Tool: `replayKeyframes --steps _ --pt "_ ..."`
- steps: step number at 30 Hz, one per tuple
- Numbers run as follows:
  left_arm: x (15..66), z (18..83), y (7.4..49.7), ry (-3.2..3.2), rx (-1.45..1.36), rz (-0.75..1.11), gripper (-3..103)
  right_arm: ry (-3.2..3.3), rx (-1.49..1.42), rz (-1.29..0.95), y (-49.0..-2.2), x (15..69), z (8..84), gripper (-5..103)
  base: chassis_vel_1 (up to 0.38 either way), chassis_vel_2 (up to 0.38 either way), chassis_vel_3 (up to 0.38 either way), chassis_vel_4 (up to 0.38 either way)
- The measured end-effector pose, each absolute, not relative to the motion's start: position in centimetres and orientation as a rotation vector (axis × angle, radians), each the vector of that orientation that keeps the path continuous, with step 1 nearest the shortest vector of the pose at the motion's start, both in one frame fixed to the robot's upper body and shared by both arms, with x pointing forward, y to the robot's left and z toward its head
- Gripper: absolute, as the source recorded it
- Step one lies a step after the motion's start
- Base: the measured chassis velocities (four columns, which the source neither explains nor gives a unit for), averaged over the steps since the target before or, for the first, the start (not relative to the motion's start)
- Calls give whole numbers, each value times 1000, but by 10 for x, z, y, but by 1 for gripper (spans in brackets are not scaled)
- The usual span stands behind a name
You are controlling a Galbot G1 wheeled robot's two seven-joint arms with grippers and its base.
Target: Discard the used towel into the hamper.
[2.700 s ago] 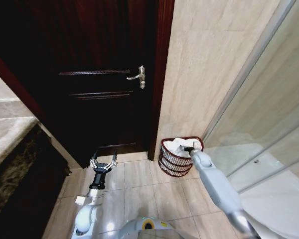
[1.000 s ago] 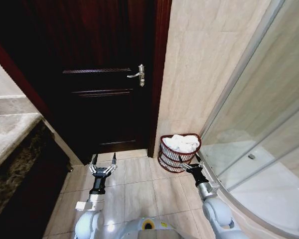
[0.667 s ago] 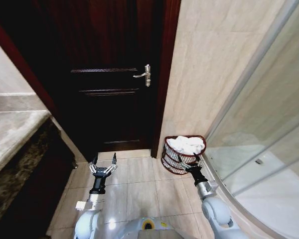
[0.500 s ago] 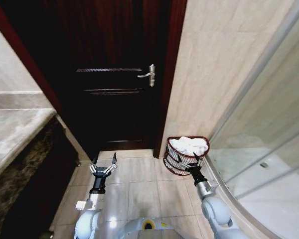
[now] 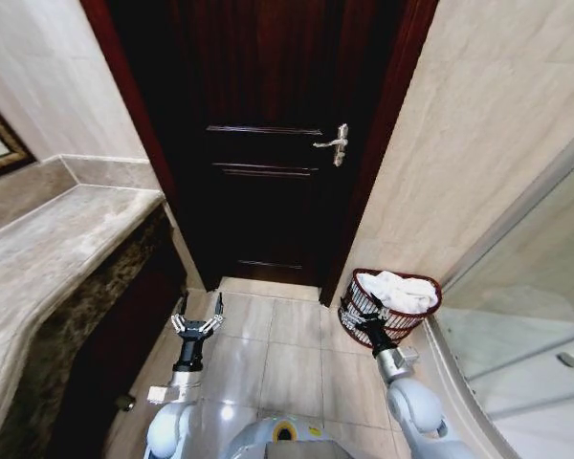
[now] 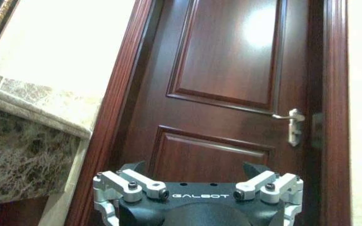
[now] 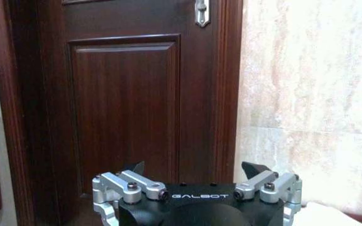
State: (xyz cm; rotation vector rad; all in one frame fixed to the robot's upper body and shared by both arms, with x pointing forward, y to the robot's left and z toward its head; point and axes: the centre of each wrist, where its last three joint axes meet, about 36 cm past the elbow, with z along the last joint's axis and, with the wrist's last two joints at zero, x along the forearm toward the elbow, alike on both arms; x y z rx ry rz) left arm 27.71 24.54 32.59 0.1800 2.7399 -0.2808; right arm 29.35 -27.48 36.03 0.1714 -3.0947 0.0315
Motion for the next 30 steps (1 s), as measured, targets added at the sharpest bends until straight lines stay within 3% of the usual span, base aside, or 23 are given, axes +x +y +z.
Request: replayKeyframes --steps 30 --pt "274 328 244 2754 206 -243 100 -3085 149 4 -274 277 350 100 183 -192 -181 186"
